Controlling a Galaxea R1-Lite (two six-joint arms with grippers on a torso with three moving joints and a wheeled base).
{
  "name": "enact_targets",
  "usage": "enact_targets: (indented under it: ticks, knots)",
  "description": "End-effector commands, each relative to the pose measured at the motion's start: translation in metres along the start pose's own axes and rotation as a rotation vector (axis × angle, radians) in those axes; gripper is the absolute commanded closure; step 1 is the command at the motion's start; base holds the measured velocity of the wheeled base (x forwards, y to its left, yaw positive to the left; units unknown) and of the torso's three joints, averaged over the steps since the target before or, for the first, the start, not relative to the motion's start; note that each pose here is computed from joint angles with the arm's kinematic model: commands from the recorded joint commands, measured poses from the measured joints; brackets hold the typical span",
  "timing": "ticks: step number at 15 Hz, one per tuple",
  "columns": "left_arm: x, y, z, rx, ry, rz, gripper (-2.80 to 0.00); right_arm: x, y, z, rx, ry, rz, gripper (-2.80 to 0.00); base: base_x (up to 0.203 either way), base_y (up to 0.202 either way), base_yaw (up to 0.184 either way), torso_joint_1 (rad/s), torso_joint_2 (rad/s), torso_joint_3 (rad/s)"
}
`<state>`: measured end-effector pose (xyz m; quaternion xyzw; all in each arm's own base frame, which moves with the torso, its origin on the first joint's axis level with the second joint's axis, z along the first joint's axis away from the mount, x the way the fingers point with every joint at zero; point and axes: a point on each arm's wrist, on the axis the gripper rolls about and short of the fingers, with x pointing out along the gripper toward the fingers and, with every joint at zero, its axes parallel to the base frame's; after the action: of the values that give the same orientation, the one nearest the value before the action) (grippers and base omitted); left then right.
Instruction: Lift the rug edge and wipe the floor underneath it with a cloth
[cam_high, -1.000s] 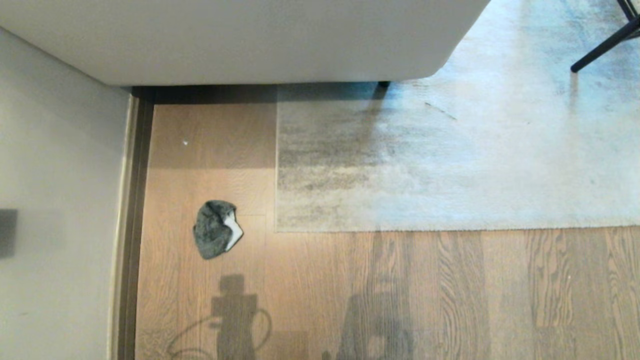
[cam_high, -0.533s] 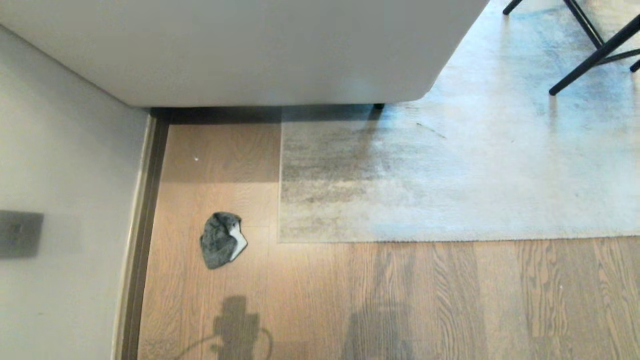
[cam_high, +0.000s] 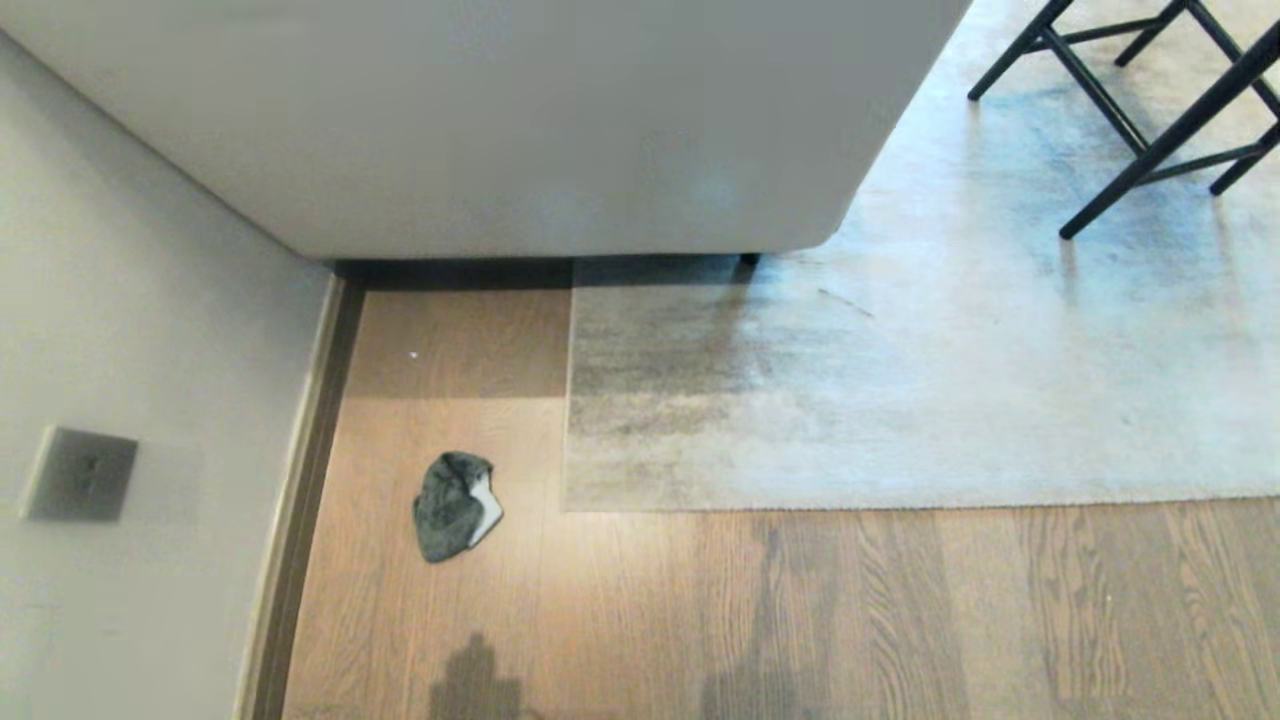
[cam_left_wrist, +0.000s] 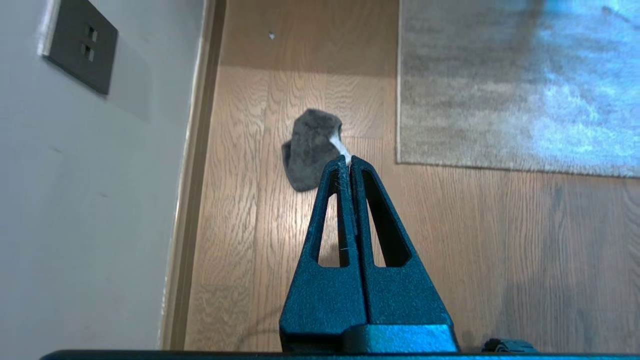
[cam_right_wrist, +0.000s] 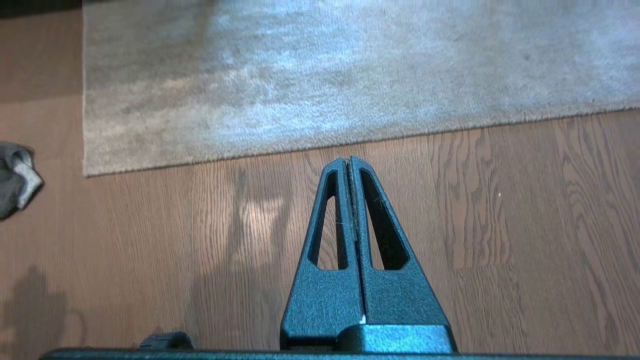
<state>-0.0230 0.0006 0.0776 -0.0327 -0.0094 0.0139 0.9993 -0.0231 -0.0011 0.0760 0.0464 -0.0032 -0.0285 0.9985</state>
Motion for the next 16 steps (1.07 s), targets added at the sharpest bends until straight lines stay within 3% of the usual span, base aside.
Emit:
enact_targets:
  ticks: [1,16]
  knots:
    - [0.0,0.0,0.0,-0.001,0.0,-0.001,0.0,0.0001,0.0,0.0001,0.001,0.001,0.0,0.0,0.0,0.0,0.0,0.002,0.01,0.191]
    - [0.0,0.0,0.0,-0.001,-0.001,0.001,0.0,0.0002,0.0,-0.0003,0.001,0.002,0.0,0.0,0.0,0.0,0.0,0.001,0.0,0.204]
